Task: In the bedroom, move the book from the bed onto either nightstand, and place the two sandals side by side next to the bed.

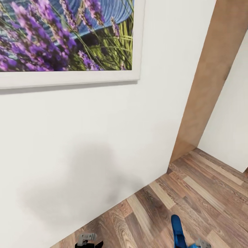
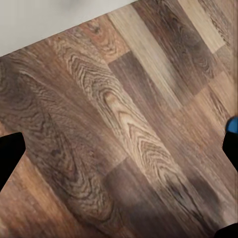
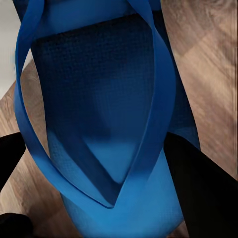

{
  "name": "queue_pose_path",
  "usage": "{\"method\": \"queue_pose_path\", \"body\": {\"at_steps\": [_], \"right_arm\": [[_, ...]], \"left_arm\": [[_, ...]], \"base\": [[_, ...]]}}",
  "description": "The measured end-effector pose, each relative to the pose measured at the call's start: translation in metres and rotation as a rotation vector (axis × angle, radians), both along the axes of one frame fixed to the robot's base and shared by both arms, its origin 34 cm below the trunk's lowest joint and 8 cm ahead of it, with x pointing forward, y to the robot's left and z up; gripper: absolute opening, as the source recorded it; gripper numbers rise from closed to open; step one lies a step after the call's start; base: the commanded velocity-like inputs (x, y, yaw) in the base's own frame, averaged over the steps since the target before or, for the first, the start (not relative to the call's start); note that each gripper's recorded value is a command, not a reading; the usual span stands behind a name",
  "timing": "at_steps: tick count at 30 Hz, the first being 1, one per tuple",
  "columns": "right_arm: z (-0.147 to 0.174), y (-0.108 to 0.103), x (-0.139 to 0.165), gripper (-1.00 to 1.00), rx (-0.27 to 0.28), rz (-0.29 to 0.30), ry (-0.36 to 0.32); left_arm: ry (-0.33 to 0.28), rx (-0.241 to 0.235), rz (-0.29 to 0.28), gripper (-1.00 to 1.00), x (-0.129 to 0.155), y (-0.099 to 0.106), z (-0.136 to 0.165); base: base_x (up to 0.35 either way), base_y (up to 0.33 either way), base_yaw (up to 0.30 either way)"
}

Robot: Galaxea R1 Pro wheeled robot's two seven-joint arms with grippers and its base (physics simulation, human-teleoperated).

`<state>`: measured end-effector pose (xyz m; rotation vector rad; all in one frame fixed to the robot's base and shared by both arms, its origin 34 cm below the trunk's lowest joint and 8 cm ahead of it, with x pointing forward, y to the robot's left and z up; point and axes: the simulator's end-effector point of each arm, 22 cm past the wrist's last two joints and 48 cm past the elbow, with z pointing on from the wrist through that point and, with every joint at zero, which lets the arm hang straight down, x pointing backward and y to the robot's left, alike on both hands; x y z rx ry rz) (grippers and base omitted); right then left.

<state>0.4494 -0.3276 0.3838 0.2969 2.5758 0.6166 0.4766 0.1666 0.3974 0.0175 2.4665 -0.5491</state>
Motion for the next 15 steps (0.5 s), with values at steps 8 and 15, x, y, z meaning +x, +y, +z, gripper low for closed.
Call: {"method": "queue_pose_path", "body": {"at_steps": [8, 15], "right_arm": [[-0.0001, -0.0002, -0.0001, -1.0, -0.001, -0.001, 0.001], [-0.0003, -0.0006, -0.0002, -1.0, -0.002, -0.001, 0.001]], "left_arm": [[0.0, 0.0, 0.0, 1.0, 0.0, 0.0001, 0.0], [0.0, 0.0, 0.0, 1.0, 0.0, -0.0001, 0.0]], "base": [[0.001, 0.0, -0.28], [0.0, 0.0, -0.28]]}}
